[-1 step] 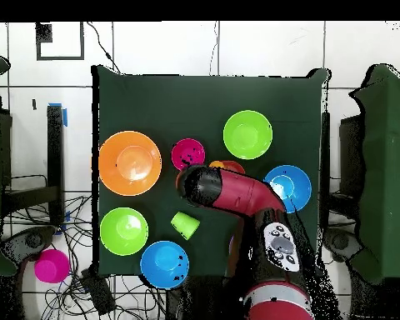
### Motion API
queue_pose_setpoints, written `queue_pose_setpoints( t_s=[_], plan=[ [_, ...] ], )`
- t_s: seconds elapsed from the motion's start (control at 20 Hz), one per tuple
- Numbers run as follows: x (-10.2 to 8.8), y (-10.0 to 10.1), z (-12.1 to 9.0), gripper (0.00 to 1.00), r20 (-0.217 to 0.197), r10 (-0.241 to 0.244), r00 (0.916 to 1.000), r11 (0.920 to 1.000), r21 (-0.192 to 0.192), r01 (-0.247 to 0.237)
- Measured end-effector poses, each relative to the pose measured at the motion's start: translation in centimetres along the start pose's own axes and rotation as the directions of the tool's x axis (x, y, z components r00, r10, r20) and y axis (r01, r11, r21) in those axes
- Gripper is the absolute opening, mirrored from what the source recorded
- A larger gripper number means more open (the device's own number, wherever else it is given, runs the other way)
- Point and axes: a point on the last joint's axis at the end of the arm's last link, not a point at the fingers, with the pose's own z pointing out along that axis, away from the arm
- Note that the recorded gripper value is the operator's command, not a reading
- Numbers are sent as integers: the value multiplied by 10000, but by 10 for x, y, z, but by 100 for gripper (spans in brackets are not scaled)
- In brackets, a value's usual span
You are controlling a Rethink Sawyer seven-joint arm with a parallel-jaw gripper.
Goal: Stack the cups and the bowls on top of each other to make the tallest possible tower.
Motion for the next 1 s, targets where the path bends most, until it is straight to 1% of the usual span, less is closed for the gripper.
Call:
queue_pose_setpoints(
  t_s=[0.05,0.2,0.3,0.35,0.5,0.55,0.7,0.8,1.0],
  plan=[
    [5,1,0,0,-171,-60,9998,9999,136,62],
    [13,-3,3,0,-603,-73,9982,9992,388,97],
    [15,-8,8,0,-851,-8,9964,9986,524,53],
    [13,-10,9,0,-884,14,9961,9985,553,35],
    [5,-18,19,0,-904,57,9959,9977,671,4],
    [-3,-22,27,0,-858,43,9963,9974,724,19],
    [-15,-27,37,0,-785,25,9969,9969,780,37],
    [-26,-32,47,0,-711,35,9975,9967,817,24],
    [-37,-35,58,0,-647,61,9979,9965,830,-8]
  ],
)
